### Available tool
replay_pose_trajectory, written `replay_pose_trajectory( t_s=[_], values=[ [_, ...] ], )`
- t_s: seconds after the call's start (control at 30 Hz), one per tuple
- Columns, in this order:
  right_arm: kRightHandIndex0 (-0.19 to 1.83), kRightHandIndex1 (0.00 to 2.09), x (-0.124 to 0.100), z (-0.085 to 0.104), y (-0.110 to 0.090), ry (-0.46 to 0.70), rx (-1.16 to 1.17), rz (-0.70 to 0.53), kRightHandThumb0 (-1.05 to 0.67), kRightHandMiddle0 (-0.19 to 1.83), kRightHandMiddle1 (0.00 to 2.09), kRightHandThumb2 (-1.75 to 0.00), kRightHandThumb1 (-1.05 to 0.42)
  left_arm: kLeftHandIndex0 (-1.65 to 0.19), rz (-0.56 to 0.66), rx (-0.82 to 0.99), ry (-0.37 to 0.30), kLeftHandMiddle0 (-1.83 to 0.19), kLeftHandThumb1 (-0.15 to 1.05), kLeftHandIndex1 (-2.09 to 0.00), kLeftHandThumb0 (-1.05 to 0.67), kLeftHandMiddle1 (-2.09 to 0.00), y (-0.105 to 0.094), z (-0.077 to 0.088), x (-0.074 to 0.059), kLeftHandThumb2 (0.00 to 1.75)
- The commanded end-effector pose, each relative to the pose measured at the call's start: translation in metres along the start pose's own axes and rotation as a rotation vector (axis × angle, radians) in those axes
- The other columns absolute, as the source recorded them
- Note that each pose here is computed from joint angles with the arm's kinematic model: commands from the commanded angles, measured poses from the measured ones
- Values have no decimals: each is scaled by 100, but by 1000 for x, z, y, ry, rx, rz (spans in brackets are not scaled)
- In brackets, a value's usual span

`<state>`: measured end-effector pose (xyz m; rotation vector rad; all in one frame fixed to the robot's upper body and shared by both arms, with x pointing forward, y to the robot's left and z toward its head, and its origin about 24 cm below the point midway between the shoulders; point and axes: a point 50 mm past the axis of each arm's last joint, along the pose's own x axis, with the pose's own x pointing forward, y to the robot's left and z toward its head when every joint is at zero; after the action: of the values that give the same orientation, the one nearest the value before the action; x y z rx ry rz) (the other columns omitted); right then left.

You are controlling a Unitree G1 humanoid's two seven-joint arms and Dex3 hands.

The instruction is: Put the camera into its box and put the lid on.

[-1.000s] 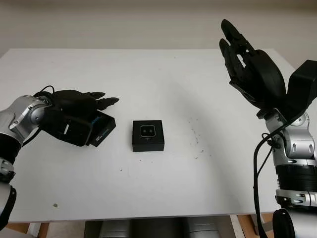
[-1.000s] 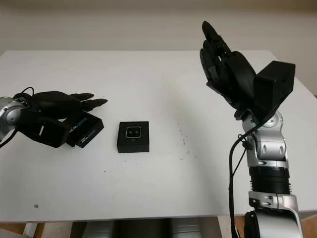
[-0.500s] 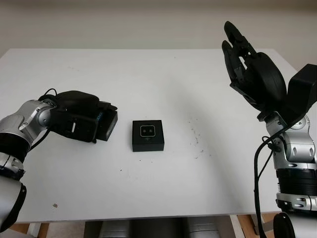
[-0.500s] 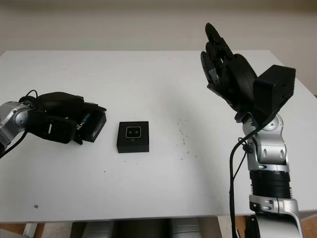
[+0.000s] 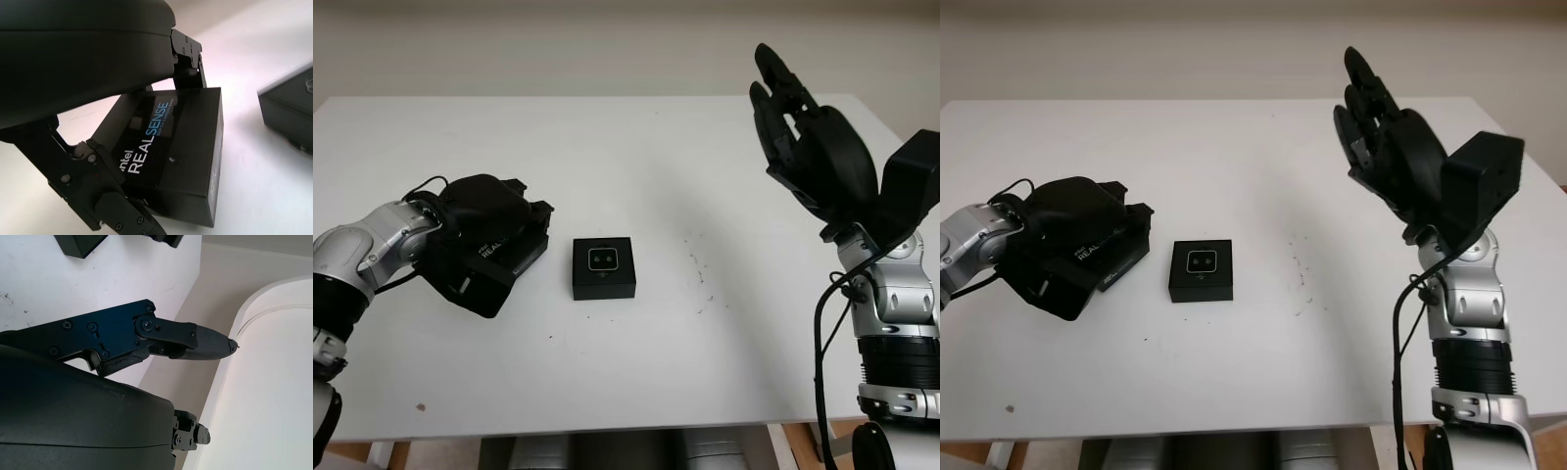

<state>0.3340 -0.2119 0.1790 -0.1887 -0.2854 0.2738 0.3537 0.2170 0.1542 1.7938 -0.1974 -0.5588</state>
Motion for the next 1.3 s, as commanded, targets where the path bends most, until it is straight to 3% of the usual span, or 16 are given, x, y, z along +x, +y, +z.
replay_pose_trajectory(
  t_s=[0.0,0.13,0.23,0.37,0.47,0.57,0.67,0.8,1.0,1.27],
  values=[
    [-14,5,-1,4,2,-23,-9,-2,-65,-12,5,-52,-105,-37,39,-65,30,-86,105,-209,-41,-209,7,-3,-5,32],
    [-14,6,-1,4,3,-21,-1,-2,-65,-11,6,-51,-105,-36,75,-179,68,-80,105,-209,-38,-209,22,-4,-11,34],
    [-13,6,-1,3,3,-22,-2,0,-66,-10,6,-51,-105,-48,119,-256,74,-84,105,-209,-37,-209,32,-5,-14,33],
    [-12,6,0,2,5,-19,-2,1,-66,-9,7,-50,-105,-45,171,-327,61,-74,105,-209,-38,-209,46,-6,-20,33],
    [-11,6,1,2,5,-16,7,-5,-66,-8,7,-49,-105,-43,193,-381,41,-80,105,-209,-36,-209,53,-5,-23,34],
    [-11,7,1,1,4,-14,7,-6,-68,-7,8,-47,-105,-55,196,-433,12,-91,105,-209,-34,-209,61,-2,-23,34],
    [-11,6,1,1,5,-12,9,-1,-67,-7,7,-47,-105,-70,166,-462,7,-96,105,-209,-34,-209,69,3,-20,33],
    [-11,6,2,0,5,-6,10,0,-68,-7,7,-47,-105,-68,115,-474,25,-90,105,-209,-33,-209,76,14,-14,34],
    [-12,6,1,0,7,-2,-1,5,-67,-8,6,-46,-105,-88,77,-554,24,-112,105,-209,-31,-209,73,35,1,33],
    [-13,5,-1,-1,9,3,-5,9,-67,-9,6,-45,-105,-64,-46,-646,48,-85,105,-209,-31,-209,76,55,15,38]
  ],
)
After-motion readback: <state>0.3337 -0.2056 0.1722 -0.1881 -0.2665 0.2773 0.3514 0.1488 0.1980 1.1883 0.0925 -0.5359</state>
